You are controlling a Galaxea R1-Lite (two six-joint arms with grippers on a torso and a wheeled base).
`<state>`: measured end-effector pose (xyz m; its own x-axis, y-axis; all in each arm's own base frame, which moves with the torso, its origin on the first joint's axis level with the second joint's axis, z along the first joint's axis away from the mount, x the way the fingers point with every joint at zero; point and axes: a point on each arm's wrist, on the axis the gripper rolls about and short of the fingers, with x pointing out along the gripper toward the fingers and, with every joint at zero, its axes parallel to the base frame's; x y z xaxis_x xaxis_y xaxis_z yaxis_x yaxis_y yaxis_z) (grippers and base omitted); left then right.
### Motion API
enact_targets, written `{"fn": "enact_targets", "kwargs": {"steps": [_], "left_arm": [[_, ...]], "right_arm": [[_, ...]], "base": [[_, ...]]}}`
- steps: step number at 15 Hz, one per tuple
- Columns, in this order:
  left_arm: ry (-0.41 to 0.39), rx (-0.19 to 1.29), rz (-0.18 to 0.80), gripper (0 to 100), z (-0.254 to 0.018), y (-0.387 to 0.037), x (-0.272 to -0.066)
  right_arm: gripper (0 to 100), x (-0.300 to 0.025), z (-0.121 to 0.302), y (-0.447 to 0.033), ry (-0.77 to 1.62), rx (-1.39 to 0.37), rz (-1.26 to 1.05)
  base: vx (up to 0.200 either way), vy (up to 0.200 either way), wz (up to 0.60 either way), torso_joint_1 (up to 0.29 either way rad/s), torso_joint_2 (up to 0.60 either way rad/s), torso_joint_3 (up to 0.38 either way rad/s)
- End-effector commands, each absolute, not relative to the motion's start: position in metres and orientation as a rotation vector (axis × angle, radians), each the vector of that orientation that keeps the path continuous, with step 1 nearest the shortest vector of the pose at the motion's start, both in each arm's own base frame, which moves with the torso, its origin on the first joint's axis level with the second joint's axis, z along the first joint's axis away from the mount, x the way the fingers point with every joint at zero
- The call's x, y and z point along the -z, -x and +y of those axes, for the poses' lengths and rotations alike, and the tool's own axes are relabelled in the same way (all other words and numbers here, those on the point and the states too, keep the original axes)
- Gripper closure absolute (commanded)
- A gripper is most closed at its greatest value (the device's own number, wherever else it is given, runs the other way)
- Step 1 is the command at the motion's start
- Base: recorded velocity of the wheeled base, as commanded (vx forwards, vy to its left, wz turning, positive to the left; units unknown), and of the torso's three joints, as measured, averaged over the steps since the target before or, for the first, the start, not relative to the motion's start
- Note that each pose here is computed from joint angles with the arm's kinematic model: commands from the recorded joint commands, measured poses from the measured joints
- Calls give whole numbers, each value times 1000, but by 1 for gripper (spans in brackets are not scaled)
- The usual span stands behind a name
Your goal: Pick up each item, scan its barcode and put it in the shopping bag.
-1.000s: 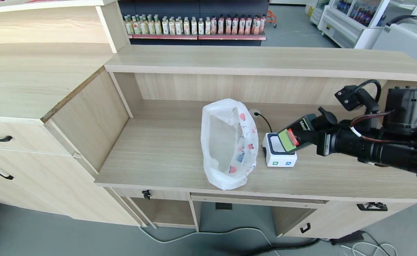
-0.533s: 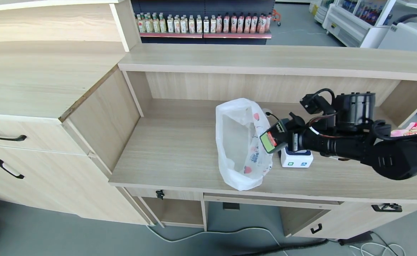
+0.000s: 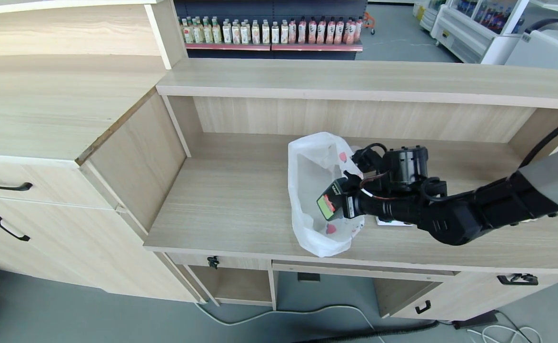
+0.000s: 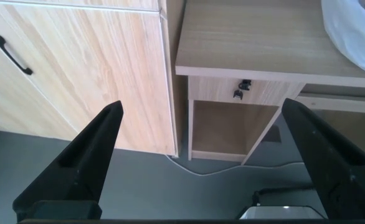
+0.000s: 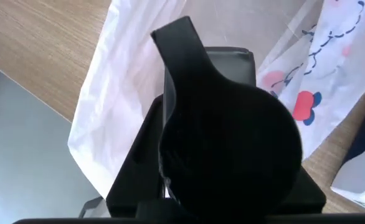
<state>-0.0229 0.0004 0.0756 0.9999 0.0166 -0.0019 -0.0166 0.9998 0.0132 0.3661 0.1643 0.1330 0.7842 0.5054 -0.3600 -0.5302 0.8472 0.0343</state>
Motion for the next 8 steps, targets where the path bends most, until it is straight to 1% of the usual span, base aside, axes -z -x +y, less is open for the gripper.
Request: {"fn": "enact_targets", "kwargs": {"steps": [1, 4, 8], "left_arm": [[-14, -17, 2, 0, 0, 23, -76], [-14, -17, 2, 0, 0, 23, -76], [-14, -17, 2, 0, 0, 23, -76]], "right_arm": [[100, -120, 175, -371, 78, -576, 391], [100, -104, 184, -384, 93, -572, 402], [100, -96, 198, -396, 101, -566, 388]], "base": [[0, 0, 0, 0, 0, 0], [0, 0, 0, 0, 0, 0], [0, 0, 0, 0, 0, 0]]}}
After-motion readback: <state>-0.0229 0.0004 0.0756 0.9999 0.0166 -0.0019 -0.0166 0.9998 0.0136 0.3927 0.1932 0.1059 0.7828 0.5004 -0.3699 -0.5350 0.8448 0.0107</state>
